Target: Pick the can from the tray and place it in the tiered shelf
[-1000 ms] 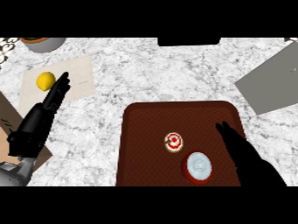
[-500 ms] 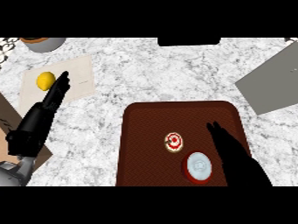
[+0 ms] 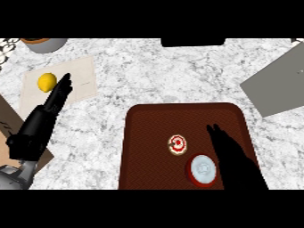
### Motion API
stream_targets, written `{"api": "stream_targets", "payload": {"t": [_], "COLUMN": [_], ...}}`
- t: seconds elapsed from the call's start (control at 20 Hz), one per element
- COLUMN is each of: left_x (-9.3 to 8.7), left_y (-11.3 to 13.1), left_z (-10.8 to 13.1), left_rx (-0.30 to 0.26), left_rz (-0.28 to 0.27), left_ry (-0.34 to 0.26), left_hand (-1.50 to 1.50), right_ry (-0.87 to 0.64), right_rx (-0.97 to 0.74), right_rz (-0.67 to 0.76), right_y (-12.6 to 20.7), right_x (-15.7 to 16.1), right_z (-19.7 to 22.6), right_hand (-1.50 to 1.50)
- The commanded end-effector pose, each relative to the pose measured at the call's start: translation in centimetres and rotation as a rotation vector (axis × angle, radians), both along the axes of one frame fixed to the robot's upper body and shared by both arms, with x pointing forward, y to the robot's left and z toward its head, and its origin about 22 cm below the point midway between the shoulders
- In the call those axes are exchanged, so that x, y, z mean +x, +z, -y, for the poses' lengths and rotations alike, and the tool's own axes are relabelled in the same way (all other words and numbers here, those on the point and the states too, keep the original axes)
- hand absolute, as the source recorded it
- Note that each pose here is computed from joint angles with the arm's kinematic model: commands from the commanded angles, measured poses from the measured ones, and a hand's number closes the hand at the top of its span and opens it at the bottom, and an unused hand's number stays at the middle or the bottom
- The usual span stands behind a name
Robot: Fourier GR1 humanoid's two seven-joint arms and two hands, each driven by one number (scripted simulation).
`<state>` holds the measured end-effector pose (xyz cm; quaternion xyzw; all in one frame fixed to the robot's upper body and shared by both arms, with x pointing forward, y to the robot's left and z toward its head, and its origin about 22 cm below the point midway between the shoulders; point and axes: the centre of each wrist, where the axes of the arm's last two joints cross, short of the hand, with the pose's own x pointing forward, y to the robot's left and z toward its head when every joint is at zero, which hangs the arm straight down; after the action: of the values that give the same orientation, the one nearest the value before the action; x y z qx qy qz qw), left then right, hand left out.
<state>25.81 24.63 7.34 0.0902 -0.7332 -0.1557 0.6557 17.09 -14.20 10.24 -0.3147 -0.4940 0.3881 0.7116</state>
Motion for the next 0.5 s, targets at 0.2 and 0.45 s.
{"api": "stream_targets", "payload": {"t": [0.2, 0.45], "left_x": [-0.2, 0.3], "left_y": [-3.4, -3.3], "left_z": [0.5, 1.1], "left_rx": [-0.105, -0.100], "left_rz": [-0.105, -0.076], "left_ry": [0.023, 0.019], "left_hand": [0.00, 0.00], "right_ry": [-0.065, -0.075], "right_rx": [-0.056, -0.053], "right_rz": [-0.071, -0.082], "right_y": [-1.4, -3.1], "right_x": [-0.2, 1.7], "right_z": [-1.7, -1.3], "right_hand": [-1.50, -1.50]}}
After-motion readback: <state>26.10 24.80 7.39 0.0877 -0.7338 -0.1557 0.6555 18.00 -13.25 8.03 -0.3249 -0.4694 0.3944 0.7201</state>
